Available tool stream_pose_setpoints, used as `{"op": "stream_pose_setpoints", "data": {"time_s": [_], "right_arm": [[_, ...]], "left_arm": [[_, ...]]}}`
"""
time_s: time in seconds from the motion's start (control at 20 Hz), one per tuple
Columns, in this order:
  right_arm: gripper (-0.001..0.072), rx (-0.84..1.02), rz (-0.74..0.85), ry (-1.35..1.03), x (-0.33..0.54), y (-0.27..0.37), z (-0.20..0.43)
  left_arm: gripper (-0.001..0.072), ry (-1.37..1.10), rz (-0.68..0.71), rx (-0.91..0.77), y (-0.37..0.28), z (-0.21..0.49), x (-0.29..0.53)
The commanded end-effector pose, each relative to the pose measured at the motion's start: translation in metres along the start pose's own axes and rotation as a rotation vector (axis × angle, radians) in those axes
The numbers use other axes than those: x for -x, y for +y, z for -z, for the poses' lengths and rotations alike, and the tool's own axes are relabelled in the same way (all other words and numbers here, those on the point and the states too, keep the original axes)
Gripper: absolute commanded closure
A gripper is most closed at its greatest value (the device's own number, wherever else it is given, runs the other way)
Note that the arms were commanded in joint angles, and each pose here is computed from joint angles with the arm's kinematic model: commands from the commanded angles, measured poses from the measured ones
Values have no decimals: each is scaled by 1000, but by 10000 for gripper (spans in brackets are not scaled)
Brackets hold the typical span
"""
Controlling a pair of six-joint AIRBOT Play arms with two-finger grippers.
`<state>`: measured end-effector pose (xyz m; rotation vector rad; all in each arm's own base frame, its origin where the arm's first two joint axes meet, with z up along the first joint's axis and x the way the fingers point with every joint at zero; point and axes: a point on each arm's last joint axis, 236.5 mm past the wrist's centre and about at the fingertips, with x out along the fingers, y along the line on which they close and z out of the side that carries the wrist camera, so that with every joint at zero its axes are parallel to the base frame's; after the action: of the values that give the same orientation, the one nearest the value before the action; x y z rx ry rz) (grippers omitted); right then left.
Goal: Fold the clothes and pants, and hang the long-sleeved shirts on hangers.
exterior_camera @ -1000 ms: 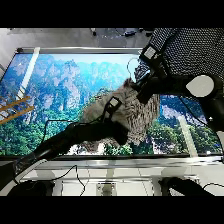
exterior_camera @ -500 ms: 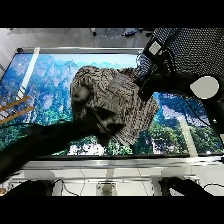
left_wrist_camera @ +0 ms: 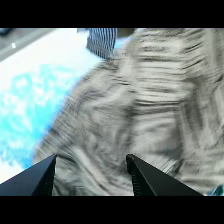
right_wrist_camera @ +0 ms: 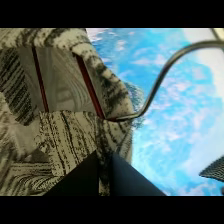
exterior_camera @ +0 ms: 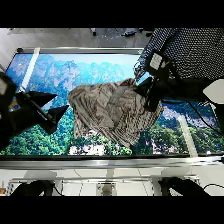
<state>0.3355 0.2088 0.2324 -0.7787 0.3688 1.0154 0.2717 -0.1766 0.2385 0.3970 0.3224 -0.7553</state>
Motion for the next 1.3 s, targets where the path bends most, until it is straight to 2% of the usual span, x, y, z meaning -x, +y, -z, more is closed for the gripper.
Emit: {"op": "stream_pose_setpoints", "data": {"time_s": [0.0,0.2,0.35,0.4,0.45,0.5,0.55,0.65,0.7,0.75,0.8,0.85,1.0,1.1,1.2,1.25], "right_arm": [[672,39,-126,-23,11,35,-7],[672,37,-131,-39,14,37,-12],[672,34,-138,-47,14,39,-14],[671,33,-142,-47,14,40,-14],[671,34,-142,-47,14,40,-14],[671,33,-142,-47,14,40,-14],[672,32,-141,-47,14,39,-14],[670,-3,-127,-46,14,36,-14],[612,-29,-114,-44,14,33,-14],[450,-58,-96,-35,13,28,-12],[258,-101,-64,-16,14,21,-8],[193,-173,-15,8,15,10,-4],[195,-382,164,133,37,-25,23],[195,-534,234,103,57,-32,16],[195,-697,198,-23,70,-21,-14],[195,-769,111,-101,72,-6,-37]], "left_arm": [[157,29,143,-58,-12,15,-30],[157,39,365,-71,-47,28,-58],[177,58,394,-78,-50,36,-66],[339,63,398,-74,-50,37,-68],[535,66,400,-70,-50,38,-69],[650,62,402,-65,-50,37,-69],[683,49,405,-54,-51,34,-69],[684,33,411,-12,-52,28,-69],[684,34,400,15,-50,27,-70],[685,35,385,47,-47,26,-71],[685,35,372,68,-44,26,-73],[685,36,355,89,-41,26,-75],[685,49,318,143,-32,34,-85],[685,70,313,200,-29,42,-96],[685,86,316,224,-28,48,-105],[685,84,311,224,-28,48,-109]]}}
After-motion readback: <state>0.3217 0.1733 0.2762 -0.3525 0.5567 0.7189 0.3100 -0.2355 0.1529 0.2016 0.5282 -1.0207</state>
